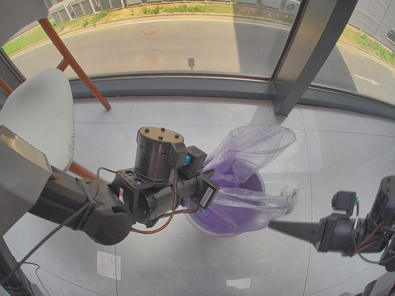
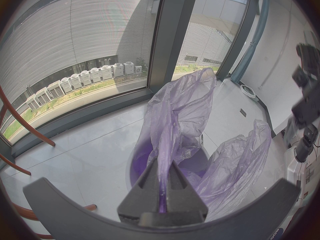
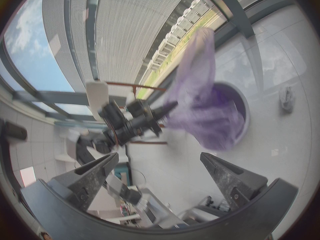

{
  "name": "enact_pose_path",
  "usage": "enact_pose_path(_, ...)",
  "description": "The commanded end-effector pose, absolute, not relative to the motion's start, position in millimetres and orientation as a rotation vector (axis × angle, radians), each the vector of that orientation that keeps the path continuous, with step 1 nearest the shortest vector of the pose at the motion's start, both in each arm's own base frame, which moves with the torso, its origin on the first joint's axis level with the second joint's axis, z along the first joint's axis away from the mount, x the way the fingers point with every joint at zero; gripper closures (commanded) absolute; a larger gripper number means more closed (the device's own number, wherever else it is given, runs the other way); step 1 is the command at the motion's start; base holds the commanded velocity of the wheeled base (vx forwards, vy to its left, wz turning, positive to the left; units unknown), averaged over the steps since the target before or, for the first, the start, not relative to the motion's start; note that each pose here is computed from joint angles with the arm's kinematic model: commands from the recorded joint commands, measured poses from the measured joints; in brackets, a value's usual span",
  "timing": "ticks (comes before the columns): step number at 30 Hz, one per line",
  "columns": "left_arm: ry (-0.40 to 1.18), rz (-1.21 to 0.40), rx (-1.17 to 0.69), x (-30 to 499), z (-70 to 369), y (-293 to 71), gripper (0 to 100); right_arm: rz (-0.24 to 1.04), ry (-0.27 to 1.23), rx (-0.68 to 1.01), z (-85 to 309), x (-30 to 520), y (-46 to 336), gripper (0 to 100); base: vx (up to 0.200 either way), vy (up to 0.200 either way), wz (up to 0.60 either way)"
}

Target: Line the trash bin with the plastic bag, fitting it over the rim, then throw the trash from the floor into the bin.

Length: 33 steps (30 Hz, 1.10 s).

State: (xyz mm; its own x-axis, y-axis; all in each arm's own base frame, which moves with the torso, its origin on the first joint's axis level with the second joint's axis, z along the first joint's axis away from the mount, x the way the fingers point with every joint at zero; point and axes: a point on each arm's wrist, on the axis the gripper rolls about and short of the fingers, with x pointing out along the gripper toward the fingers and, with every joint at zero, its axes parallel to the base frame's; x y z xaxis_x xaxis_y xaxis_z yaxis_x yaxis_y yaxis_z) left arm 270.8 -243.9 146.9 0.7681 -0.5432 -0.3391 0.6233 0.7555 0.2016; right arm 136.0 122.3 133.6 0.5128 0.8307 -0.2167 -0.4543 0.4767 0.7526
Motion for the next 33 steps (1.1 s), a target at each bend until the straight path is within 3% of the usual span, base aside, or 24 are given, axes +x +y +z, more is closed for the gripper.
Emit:
enact_pose_path(1,0.266,-0.647,0.314,268,149,-241,100,0.797,0.487,0.861,201,160,114,0,0.000,0.000,0.00)
enact_pose_path(2,0.266,-0.647,0.314,268,149,-241,100,0.797,0.487,0.861,201,160,114,0,0.000,0.000,0.00)
enact_pose_path(4,0.273,-0.649,0.317,266,146,-239,100,0.679,0.577,0.853,213,173,108,0,0.000,0.000,0.00)
enact_pose_path(9,0.270,-0.651,0.315,263,148,-238,100,0.592,0.613,0.841,225,189,103,0,0.000,0.000,0.00)
enact_pose_path(14,0.269,-0.652,0.314,262,149,-237,100,0.489,0.613,0.715,203,225,93,0,0.000,0.000,0.00)
enact_pose_path(22,0.267,-0.660,0.314,262,149,-239,100,0.445,0.680,0.641,177,247,96,0,0.000,0.000,0.00)
enact_pose_path(33,0.267,-0.660,0.314,261,149,-238,100,0.423,0.630,0.630,166,273,111,0,0.000,0.000,0.00)
